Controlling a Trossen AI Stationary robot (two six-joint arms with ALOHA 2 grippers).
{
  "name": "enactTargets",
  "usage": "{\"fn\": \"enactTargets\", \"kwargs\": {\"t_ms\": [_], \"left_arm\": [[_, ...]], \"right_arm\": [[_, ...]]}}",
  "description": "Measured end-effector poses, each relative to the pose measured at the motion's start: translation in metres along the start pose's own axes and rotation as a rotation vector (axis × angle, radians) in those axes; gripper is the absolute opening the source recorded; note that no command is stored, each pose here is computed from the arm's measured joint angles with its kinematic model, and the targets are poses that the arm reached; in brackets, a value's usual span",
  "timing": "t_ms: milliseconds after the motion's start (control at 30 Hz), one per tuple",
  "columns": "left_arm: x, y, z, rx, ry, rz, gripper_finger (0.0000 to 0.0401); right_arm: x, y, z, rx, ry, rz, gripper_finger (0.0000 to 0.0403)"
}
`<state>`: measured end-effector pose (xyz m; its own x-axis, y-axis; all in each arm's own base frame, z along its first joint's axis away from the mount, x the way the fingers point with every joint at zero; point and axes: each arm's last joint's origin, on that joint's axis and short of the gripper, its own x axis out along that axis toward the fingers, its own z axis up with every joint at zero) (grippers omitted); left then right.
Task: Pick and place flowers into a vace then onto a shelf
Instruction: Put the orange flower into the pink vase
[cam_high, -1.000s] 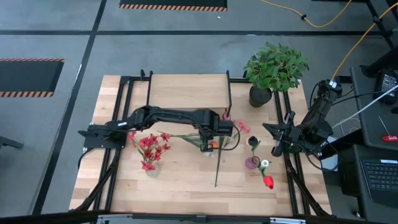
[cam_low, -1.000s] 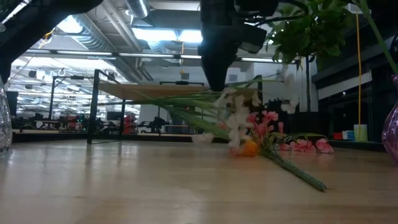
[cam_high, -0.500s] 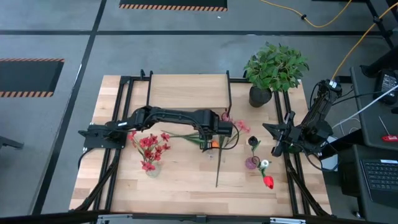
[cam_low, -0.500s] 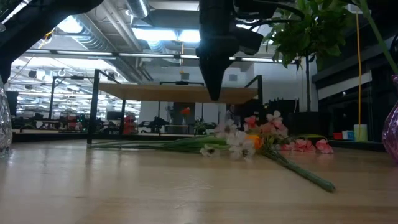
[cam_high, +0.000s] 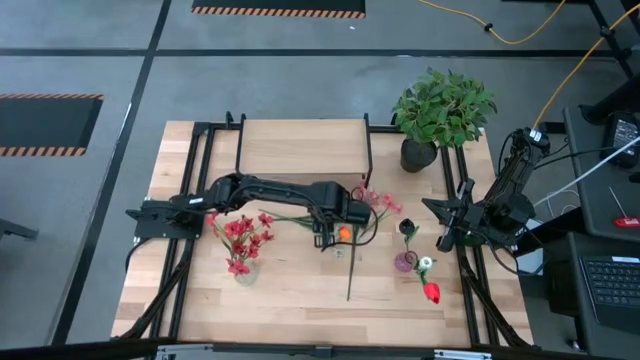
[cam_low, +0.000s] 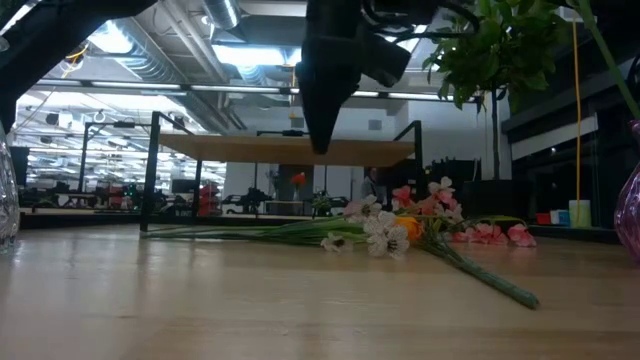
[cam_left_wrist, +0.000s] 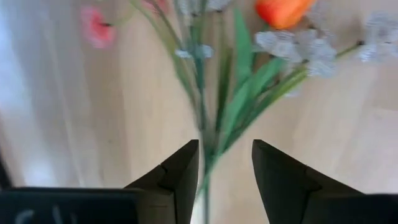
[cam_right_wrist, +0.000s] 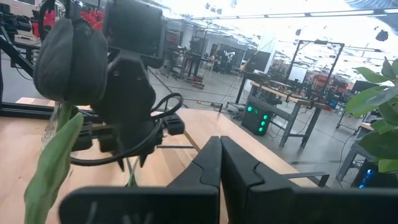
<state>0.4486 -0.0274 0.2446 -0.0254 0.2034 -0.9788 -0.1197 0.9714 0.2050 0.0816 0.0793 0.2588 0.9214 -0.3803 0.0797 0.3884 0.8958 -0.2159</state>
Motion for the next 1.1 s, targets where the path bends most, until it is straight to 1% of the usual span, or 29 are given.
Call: {"fn": "enactTargets", "kwargs": {"t_ms": [233, 367, 533, 667, 933, 1100], "left_arm": [[0.004, -0.004, 0.001, -0.025, 0.013, -0.011, 0.0143], [0.012, -0.005, 0.003, -0.038, 0.033, -0.018, 0.0143], [0.025, -0.006, 0.007, 0.007, 0.069, -0.047, 0.0143], [0.026, -0.006, 0.008, 0.031, 0.075, -0.072, 0.0143], [0.031, 0.0, 0.01, 0.019, 0.089, -0.087, 0.0143], [0.028, 0.001, 0.009, 0.062, 0.081, -0.094, 0.0143]], "right_arm": [[0.0, 0.0, 0.0, 0.0, 0.0, 0.0, 0.0005], [0.0, 0.0, 0.0, 0.0, 0.0, 0.0, 0.0005], [0.0, 0.0, 0.0, 0.001, 0.0, 0.0, 0.0005], [0.0, 0.0, 0.0, 0.003, 0.0, 0.0, 0.0005], [0.0, 0.0, -0.001, 0.014, 0.001, 0.001, 0.0005], [0.0, 0.003, -0.004, -0.011, 0.01, 0.008, 0.0005]]}}
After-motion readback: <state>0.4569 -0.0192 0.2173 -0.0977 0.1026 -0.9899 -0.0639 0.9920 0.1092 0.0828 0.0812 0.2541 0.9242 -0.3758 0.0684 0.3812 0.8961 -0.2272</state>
